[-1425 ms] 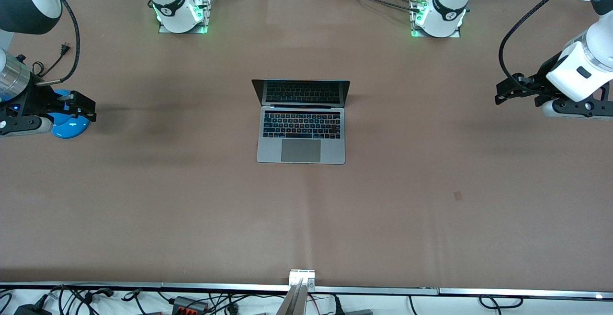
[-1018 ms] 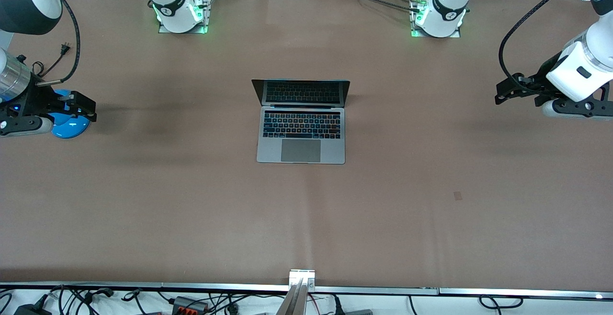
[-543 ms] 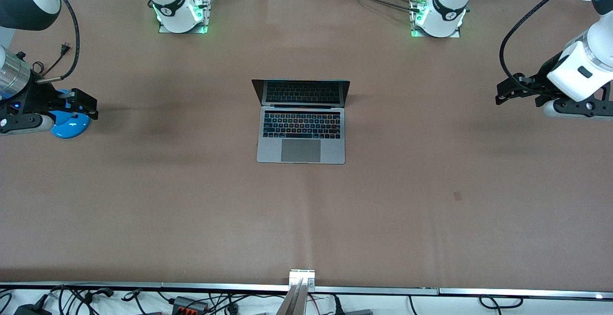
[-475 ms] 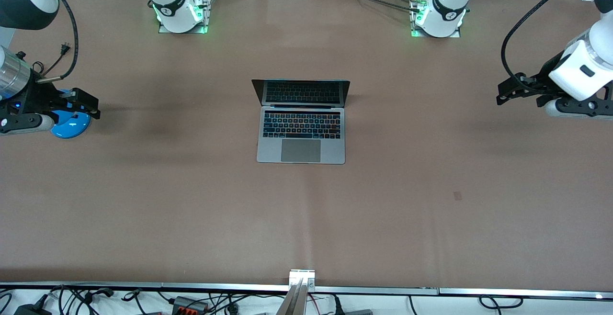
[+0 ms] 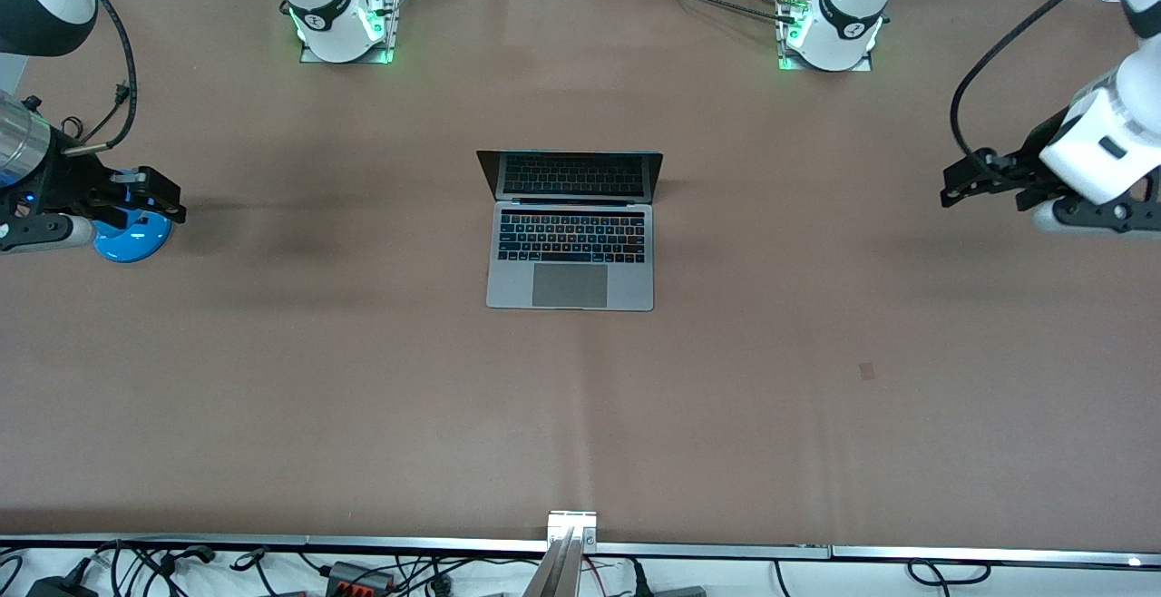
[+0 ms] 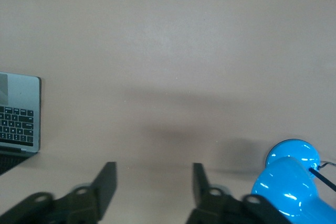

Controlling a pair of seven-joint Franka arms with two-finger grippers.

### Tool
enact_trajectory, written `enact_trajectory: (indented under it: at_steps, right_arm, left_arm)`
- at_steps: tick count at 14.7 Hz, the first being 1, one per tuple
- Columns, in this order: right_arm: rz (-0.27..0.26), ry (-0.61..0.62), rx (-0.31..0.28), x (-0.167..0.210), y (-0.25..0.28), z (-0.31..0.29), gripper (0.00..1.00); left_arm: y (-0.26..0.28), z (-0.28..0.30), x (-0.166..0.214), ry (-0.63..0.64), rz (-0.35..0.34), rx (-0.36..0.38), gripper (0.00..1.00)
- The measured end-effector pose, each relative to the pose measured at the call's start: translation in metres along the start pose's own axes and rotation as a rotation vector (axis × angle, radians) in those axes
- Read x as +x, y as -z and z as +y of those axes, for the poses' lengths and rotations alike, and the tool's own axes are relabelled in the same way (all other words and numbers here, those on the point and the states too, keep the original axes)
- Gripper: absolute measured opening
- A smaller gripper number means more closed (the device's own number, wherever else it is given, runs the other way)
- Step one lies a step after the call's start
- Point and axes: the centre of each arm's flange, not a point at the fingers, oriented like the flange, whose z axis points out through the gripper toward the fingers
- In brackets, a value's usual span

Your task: Close laptop with both arms from behind

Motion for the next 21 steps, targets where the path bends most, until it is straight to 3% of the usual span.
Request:
enact_trajectory:
  at_steps: [4,6,9,17,21]
  right_arm:
    - [-0.036,-0.001,0.009,-0.004,-0.003,-0.004,0.21]
    - [-0.083,-0.005,0.016,-0.009,-0.007,-0.005,0.01]
    - [-0.120,-0.005,0.024,-0.013,-0.010,-0.007,0.01]
    - [-0.126,-0.001,0.025,-0.013,-0.010,-0.011,0.01]
    - [-0.127,-0.001,0.025,-0.013,-0.010,-0.011,0.01]
  left_arm:
    - [-0.012,-0.001,0.007,-0.001,-0.020,0.005,1.00]
    - [-0.009,-0.001,0.007,-0.001,-0.016,0.006,1.00]
    - [0.001,0.000,0.007,-0.002,0.001,0.006,1.00]
    - [0.022,0.006,0.001,-0.016,-0.016,0.007,1.00]
    - [0.020,0.010,0.001,-0.023,-0.026,0.007,0.62]
